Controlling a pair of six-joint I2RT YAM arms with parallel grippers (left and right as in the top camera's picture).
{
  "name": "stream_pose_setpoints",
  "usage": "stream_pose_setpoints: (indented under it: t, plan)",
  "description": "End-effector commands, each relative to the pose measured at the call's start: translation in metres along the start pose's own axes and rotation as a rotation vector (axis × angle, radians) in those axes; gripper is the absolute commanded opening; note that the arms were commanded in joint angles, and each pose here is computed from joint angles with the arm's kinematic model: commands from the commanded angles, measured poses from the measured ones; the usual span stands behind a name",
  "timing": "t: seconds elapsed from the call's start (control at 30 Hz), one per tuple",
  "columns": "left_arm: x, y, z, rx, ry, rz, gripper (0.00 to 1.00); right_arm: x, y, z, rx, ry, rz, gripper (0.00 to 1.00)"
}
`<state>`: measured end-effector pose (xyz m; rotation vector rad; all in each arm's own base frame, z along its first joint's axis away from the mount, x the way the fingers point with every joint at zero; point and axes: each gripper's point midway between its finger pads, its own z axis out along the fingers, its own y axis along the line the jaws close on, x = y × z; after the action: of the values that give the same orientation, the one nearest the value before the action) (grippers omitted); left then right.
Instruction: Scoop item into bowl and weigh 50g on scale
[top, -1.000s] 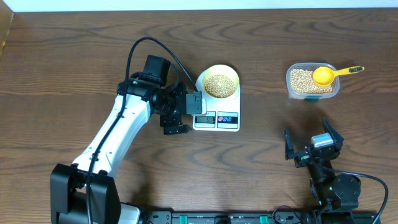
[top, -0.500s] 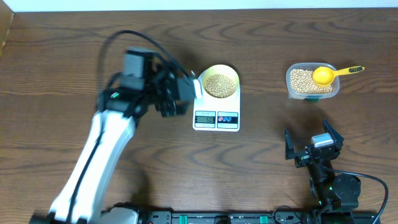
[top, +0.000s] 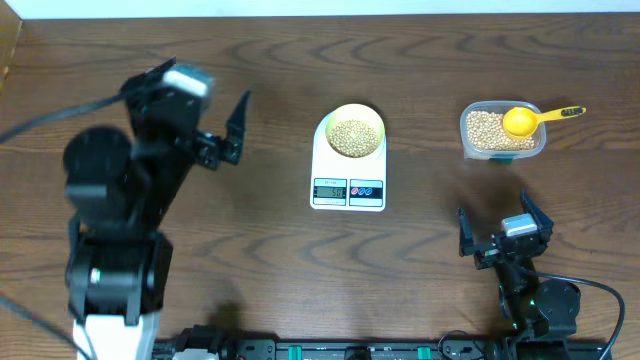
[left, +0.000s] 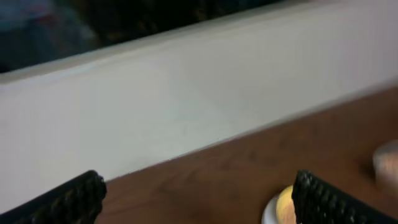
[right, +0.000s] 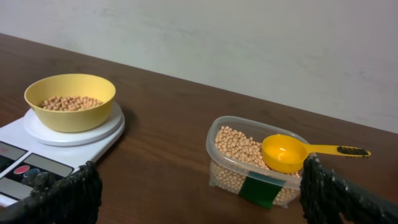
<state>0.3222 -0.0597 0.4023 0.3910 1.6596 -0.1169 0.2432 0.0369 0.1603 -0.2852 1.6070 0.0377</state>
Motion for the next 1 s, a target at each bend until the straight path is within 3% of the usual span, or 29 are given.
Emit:
stream_pose_setpoints:
  t: [0.0, 0.3, 0.47, 0.97]
  plan:
    - [0.014, 0.018, -0.025, -0.152, -0.037, -0.250, 0.98, 0.001, -0.002, 0.000, 0.009, 0.001, 0.015, 0.99]
    - [0.059, 0.013, -0.071, -0.227, -0.168, -0.229, 0.97, 0.001, -0.002, 0.000, 0.009, 0.001, 0.015, 0.99]
    - [0.066, 0.020, -0.094, -0.307, -0.345, -0.193, 0.98, 0.001, -0.002, 0.000, 0.009, 0.001, 0.015, 0.99]
    - [0.108, 0.018, -0.118, -0.389, -0.632, -0.183, 0.98, 0.001, -0.002, 0.000, 0.009, 0.001, 0.015, 0.99]
